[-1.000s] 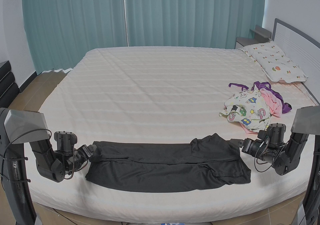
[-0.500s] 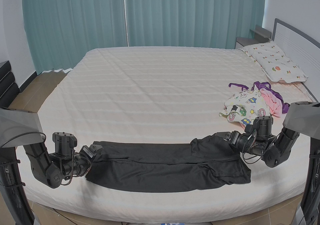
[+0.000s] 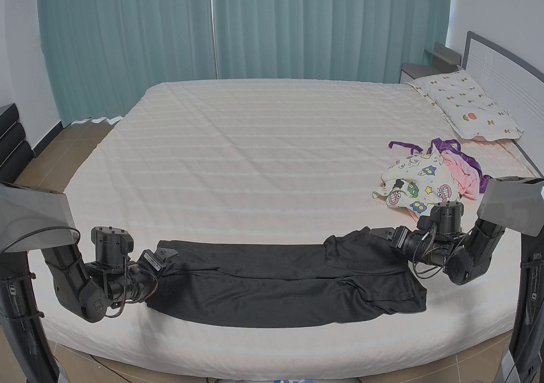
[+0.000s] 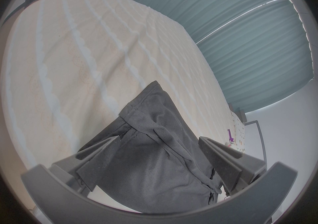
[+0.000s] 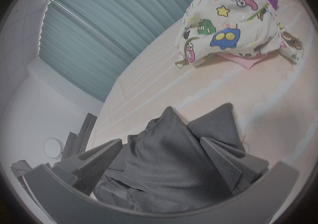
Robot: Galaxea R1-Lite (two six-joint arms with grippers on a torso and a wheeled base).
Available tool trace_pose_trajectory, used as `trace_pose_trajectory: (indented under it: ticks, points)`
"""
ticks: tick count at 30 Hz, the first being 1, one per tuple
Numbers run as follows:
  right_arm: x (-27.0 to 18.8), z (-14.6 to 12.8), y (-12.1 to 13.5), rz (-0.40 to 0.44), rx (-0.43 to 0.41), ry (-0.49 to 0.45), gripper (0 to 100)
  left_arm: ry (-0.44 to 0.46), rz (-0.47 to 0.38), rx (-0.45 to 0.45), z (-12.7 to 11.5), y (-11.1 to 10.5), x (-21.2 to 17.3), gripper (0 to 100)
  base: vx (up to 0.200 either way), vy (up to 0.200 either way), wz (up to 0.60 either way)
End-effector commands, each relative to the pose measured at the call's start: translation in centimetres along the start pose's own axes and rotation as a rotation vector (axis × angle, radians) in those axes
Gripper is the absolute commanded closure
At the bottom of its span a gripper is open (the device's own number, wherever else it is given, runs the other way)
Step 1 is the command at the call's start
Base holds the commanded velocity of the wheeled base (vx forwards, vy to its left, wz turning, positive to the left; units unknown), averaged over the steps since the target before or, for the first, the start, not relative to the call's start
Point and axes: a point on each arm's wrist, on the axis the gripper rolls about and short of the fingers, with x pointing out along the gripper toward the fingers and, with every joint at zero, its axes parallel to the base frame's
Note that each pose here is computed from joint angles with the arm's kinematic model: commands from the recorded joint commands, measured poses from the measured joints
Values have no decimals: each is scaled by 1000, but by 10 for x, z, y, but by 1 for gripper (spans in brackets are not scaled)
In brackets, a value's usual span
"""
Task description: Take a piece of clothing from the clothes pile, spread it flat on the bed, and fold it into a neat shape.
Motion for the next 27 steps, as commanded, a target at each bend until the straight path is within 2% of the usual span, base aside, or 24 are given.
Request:
trace_pose_trajectory:
  ticks: [1,27]
  points:
    - [9,-5,-2,1,-1,15,0,5,8,-1,-1,2,2,0,0,0,0]
    - [18,-6,-23,-36,4,-4,0,12,13,2,-3,4,3,0,0,0,0]
